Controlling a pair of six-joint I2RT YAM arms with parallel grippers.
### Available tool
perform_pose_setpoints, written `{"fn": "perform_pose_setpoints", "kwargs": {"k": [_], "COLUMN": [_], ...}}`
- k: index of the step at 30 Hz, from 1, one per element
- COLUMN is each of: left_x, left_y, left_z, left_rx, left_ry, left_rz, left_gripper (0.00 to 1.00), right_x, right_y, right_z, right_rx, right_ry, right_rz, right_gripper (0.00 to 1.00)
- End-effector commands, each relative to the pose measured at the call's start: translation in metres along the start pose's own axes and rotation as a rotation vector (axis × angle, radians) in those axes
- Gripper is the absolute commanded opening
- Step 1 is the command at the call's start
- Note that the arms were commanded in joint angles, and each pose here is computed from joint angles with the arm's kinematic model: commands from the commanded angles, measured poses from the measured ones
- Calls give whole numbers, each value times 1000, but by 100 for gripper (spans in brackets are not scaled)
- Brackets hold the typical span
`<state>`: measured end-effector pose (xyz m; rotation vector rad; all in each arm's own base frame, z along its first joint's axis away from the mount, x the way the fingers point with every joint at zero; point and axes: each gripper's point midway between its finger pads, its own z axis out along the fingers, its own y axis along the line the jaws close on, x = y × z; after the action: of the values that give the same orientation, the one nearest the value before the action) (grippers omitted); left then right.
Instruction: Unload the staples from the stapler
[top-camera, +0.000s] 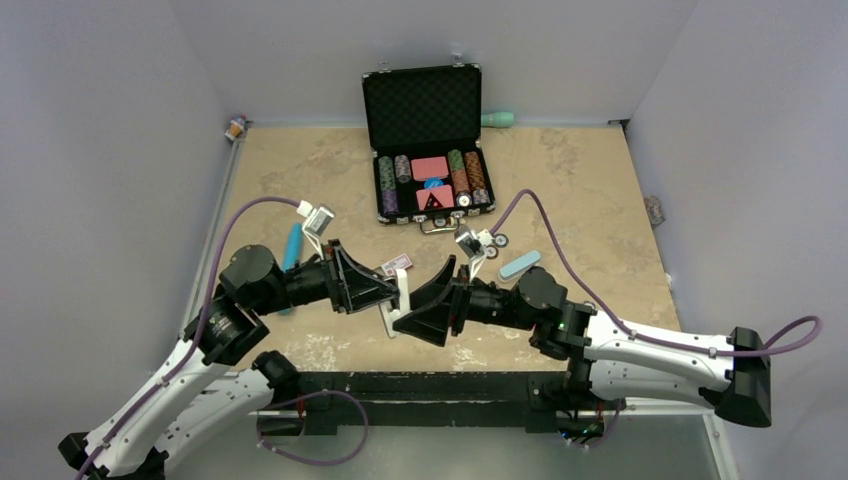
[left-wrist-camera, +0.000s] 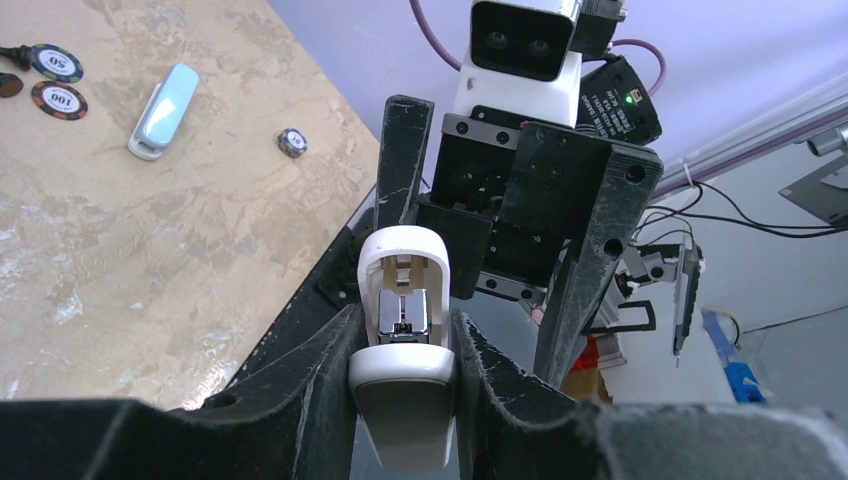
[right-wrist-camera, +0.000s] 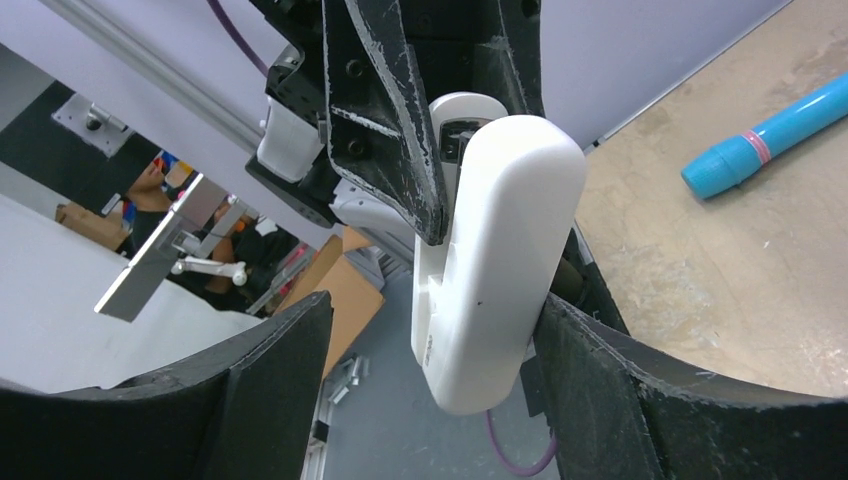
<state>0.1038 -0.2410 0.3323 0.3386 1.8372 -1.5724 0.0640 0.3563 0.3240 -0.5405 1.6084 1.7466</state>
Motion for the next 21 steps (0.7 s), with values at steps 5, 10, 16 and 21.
{"fn": "perform_pose_setpoints", "kwargs": {"k": [5,10,16,21], "left_x": [-24,-24,-22,-22], "left_y": [-42,-40,-38,-42], "left_z": [-15,-16,-15,-21], "left_rx": [112,113,124,142], "left_ry": [-96,-106,-118,-139], "left_rz": [55,58,57,82], "left_gripper": [0,0,0,0], "right_x": [-21,-18,-14,-9], "right_y": [33,34,31,31], "right_z": [8,11,15,20], "right_rx": [-103,-109,-99,-102], "right_ry": [-34,-21,-8,11], "right_rz": [-70,-69,-64,-58], "right_gripper": [66,54,47,47]}}
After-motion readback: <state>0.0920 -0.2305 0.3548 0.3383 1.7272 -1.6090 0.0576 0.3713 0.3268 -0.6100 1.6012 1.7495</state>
